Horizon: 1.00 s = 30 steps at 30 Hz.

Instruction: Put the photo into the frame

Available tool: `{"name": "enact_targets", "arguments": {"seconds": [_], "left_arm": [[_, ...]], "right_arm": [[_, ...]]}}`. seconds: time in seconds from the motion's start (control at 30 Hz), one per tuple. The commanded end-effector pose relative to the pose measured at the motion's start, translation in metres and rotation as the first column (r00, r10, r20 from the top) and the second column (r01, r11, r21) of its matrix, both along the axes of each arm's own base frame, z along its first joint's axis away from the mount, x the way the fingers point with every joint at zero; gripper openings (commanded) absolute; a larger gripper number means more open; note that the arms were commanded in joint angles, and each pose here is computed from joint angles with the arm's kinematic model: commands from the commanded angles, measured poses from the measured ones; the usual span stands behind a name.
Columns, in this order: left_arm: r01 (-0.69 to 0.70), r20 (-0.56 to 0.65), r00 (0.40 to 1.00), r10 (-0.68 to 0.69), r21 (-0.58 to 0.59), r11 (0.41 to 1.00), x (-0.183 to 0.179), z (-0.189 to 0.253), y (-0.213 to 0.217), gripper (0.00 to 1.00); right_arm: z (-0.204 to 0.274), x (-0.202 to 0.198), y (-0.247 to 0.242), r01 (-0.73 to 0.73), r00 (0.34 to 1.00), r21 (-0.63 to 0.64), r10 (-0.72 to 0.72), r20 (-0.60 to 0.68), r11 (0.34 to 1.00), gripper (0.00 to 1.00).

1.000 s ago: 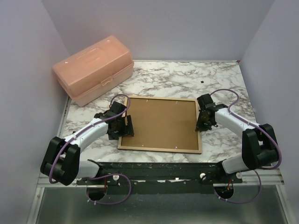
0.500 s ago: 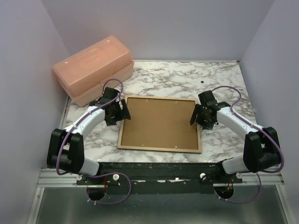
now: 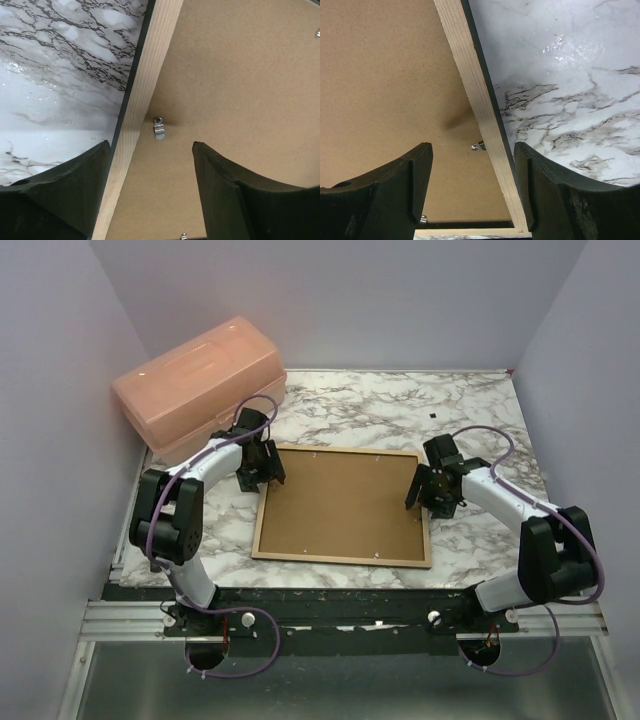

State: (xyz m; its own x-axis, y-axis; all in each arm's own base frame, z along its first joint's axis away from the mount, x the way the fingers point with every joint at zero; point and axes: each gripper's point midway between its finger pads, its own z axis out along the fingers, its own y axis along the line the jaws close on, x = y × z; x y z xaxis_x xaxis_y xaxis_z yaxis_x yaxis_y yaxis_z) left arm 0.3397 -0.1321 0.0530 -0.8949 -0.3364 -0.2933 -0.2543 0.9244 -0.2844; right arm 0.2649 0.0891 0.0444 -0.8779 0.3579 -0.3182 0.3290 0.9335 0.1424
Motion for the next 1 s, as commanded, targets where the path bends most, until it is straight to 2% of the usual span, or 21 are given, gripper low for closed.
{"name": "enact_targets", "arguments": {"seconds": [0.0, 0.17, 0.57, 0.67, 0.8, 0.97], "left_arm": [[0.032, -0.033, 0.999, -0.03, 0.075, 0.997, 0.001, -0.004, 0.002, 0.63], [0.098, -0.095, 0.992, -0.089, 0.104, 0.99, -0.006, -0.007, -0.01, 0.6], [0.143, -0.098, 0.985, -0.142, -0.005, 0.99, -0.061, -0.006, -0.039, 0.6], [0.124, -0.075, 0.99, -0.121, 0.037, 0.992, -0.071, -0.003, -0.037, 0.67], [0.068, -0.044, 0.997, -0.064, 0.087, 0.994, -0.065, 0.0, -0.027, 0.79], [0.0, -0.009, 1.0, 0.001, 0.088, 0.996, -0.048, 0.001, -0.02, 0.82]], "right_arm": [[-0.002, 0.006, 0.004, -0.01, 1.0, 0.023, 0.01, 0.001, 1.0, 0.72], [0.0, 0.009, 0.003, -0.015, 1.0, 0.023, 0.015, 0.006, 1.0, 0.72], [0.004, 0.011, -0.007, -0.006, 1.0, 0.018, 0.006, 0.008, 1.0, 0.73], [0.005, 0.011, -0.008, -0.007, 1.0, 0.025, 0.006, 0.01, 1.0, 0.73], [0.003, 0.01, -0.009, -0.007, 1.0, 0.022, 0.007, 0.005, 1.0, 0.73], [-0.001, 0.006, -0.009, -0.007, 1.0, 0.027, 0.008, -0.007, 1.0, 0.73]]}}
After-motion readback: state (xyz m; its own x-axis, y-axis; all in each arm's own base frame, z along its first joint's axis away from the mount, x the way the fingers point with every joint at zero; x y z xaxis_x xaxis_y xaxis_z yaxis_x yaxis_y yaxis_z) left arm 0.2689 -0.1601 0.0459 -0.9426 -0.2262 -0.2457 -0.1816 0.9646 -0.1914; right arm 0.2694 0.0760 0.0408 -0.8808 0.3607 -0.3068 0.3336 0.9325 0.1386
